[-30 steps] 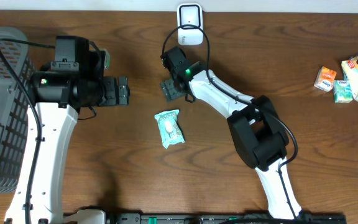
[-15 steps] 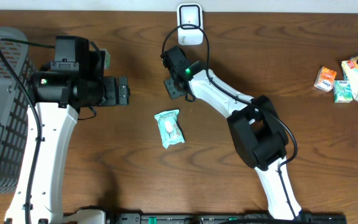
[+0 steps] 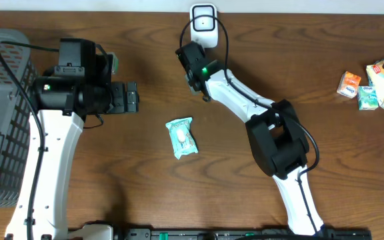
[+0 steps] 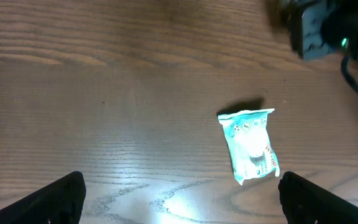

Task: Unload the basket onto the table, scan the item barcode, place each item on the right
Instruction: 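Raise the Zam-Buk tin up under the scanner and hold it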

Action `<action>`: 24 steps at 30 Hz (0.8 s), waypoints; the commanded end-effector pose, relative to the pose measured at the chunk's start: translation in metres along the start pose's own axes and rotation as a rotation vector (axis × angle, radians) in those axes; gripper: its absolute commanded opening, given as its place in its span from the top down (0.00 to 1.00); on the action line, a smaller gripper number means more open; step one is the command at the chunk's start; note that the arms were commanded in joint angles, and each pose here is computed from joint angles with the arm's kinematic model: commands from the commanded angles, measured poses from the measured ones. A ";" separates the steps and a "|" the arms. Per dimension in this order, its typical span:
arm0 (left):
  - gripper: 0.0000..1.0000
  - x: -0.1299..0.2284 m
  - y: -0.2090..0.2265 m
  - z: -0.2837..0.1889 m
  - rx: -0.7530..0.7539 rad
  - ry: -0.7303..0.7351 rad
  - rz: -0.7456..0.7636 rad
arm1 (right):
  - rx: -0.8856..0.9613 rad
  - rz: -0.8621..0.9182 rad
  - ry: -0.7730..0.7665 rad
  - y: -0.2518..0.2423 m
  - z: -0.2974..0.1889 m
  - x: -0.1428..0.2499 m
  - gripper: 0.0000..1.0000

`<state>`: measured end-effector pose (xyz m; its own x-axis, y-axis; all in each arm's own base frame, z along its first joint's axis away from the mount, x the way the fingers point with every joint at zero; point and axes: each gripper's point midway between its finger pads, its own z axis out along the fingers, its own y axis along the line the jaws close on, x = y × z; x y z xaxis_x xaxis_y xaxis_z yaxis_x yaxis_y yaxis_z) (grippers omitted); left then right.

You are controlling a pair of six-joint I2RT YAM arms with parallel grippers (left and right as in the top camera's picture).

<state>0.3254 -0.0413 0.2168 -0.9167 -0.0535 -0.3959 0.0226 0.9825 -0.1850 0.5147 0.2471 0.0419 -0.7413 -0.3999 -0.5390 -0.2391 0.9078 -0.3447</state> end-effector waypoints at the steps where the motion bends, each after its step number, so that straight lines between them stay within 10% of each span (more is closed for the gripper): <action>1: 0.02 0.003 0.001 0.002 -0.009 0.012 0.003 | 0.225 -0.053 -0.089 -0.039 -0.009 -0.030 0.45; 24: 0.02 0.003 0.001 0.002 -0.009 0.012 0.003 | 0.349 -0.007 -0.568 -0.115 -0.033 -0.151 0.45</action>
<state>0.3254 -0.0413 0.2168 -0.9167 -0.0535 -0.3960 0.0224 0.9825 -0.1847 0.6247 0.2056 0.1821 -0.3070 -0.4563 -0.8352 0.0907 0.8595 -0.5030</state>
